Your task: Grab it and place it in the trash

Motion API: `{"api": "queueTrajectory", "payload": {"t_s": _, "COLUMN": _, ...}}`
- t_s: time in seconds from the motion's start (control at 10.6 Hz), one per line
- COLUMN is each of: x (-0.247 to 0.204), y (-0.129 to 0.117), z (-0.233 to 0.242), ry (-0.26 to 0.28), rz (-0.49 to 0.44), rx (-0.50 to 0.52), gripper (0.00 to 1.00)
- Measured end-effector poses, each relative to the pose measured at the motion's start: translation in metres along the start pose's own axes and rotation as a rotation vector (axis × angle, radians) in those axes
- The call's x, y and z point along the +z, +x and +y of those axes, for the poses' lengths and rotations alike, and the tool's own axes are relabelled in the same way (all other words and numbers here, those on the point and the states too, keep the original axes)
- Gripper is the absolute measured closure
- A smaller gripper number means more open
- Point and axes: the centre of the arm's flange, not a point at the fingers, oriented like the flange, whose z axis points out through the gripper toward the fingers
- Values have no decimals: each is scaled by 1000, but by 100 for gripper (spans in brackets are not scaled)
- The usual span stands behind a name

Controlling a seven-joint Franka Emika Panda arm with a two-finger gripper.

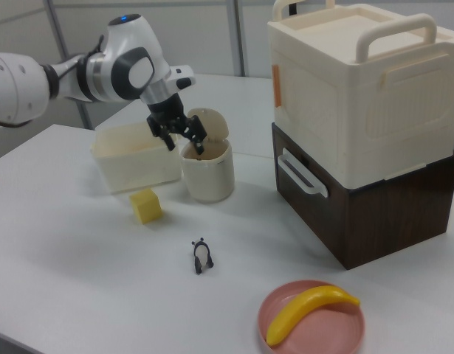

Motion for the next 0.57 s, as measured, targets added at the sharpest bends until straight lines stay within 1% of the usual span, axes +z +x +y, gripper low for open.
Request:
{"api": "queueTrajectory", "payload": {"t_s": 0.19, "x": -29, "y": -27, "z": 4, "ry": -10, "rz": -168, "rx": 2, "gripper": 0}}
{"api": "queueTrajectory", "payload": {"t_s": 0.28, "x": -49, "y": -38, "z": 6, "ry": -10, "rz": -214, "rx": 3, "gripper": 0}}
{"api": "queueTrajectory", "payload": {"t_s": 0.38, "x": -65, "y": -46, "z": 9, "ry": -9, "rz": -237, "rx": 5, "gripper": 0}}
{"api": "queueTrajectory", "payload": {"t_s": 0.57, "x": -76, "y": -52, "z": 9, "ry": -4, "rz": -248, "rx": 5, "gripper": 0}}
